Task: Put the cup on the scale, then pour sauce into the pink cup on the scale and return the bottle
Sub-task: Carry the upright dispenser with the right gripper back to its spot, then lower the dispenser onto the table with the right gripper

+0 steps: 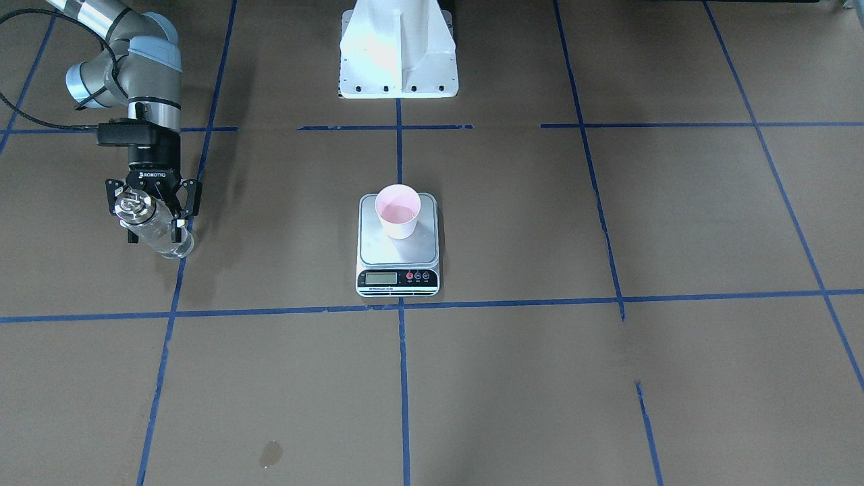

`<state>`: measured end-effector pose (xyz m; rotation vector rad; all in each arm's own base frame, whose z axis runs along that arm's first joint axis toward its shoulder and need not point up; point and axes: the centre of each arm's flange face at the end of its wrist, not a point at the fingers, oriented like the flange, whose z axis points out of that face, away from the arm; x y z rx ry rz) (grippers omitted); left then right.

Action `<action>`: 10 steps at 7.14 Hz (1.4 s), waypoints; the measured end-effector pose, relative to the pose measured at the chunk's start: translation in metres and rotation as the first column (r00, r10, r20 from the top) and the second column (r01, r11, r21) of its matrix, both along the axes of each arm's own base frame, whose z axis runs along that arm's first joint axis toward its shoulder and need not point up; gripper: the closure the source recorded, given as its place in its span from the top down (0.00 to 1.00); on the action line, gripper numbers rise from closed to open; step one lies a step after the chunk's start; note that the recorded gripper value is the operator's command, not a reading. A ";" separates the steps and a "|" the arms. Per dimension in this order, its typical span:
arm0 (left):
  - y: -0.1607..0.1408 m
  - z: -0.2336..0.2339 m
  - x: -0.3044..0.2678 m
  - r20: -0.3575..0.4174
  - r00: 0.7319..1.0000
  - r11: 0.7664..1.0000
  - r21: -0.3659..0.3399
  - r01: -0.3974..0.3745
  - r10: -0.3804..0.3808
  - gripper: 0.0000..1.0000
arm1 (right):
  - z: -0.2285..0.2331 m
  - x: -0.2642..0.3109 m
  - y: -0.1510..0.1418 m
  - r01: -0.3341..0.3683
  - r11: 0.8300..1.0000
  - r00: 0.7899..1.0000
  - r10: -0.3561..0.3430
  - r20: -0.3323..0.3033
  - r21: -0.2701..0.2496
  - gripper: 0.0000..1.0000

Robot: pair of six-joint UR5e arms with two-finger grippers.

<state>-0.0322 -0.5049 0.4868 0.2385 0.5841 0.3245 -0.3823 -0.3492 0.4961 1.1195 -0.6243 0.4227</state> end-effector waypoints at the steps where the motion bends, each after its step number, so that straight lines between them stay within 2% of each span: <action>1: 0.000 0.000 0.000 0.001 1.000 1.000 0.000 0.000 0.000 1.00 | -0.005 0.001 0.000 0.000 1.000 1.000 0.000 0.011 0.003 0.00; 6: 0.000 -0.001 0.000 0.001 1.000 1.000 0.001 0.002 -0.002 1.00 | -0.009 0.002 0.001 0.001 1.000 1.000 -0.001 0.018 0.004 0.00; 10: 0.000 -0.001 -0.001 0.001 1.000 1.000 0.002 0.004 -0.004 1.00 | -0.002 0.001 0.001 0.006 1.000 1.000 -0.006 -0.010 0.003 0.00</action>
